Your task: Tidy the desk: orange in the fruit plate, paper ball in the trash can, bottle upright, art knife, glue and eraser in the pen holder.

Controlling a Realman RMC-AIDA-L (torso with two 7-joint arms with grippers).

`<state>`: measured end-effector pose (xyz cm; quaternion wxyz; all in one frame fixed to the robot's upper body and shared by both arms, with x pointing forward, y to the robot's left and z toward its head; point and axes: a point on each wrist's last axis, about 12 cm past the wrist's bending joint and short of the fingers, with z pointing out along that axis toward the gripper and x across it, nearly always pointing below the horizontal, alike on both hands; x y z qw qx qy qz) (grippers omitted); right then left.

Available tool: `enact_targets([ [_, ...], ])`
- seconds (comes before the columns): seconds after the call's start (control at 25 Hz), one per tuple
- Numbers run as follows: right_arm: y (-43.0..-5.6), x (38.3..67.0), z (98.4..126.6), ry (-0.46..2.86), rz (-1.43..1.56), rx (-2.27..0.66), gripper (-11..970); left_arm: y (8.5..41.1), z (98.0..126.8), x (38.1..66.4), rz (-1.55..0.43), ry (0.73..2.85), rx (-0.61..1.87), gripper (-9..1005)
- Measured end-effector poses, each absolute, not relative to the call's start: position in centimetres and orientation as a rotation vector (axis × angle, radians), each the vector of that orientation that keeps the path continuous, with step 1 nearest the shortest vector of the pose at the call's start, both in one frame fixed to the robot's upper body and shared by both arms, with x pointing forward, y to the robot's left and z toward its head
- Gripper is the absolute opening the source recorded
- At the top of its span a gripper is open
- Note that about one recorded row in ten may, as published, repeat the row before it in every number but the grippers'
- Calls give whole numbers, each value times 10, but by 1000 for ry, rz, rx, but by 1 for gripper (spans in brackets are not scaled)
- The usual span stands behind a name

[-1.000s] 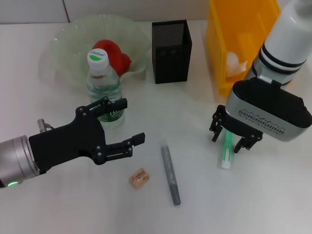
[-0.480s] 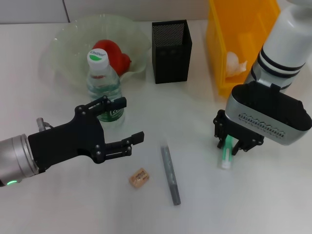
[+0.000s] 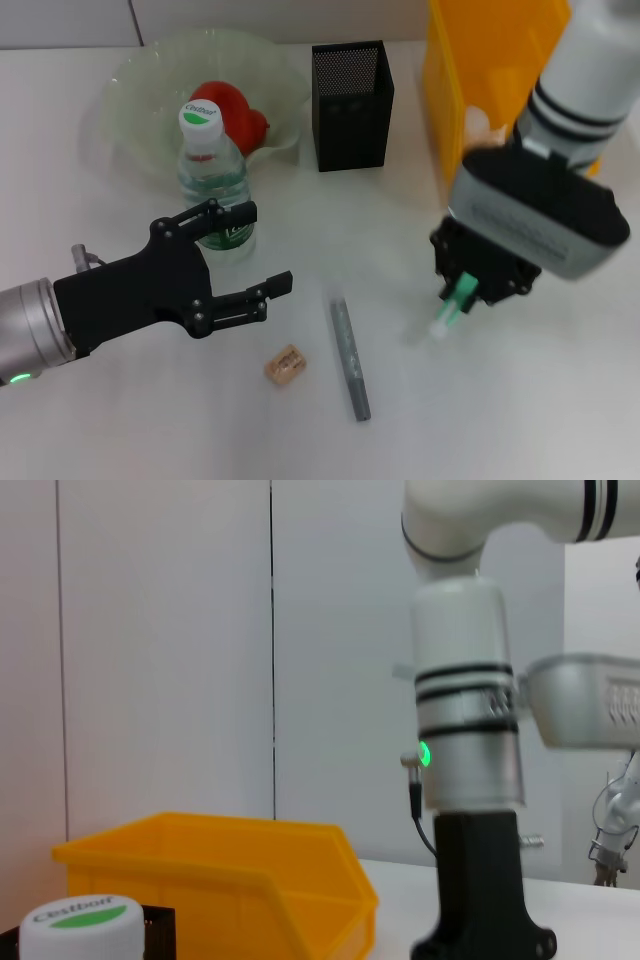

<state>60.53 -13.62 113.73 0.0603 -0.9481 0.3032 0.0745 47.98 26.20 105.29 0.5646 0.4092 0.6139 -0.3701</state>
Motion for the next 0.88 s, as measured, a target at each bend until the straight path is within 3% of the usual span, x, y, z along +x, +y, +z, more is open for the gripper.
enact_targets([
  [0.24,-144,614,1201,1289,337,-2497,166,261,1053,478,-879,1441,963,840],
  [0.36,-153,616,1219,1404,371,-2330,167,261,1053,478,-880,1435,953,841],
  [0.44,-172,618,1245,1526,410,-2014,167,262,1054,477,-884,1429,945,841],
  [0.52,-179,617,1252,1556,417,-1902,167,262,1054,477,-884,1429,945,841],
  [0.64,-208,610,1277,1547,464,-1423,167,264,1056,473,-893,1398,953,841],
  [0.88,-231,606,1270,1398,677,-970,166,279,1061,460,-897,1354,907,842],
])
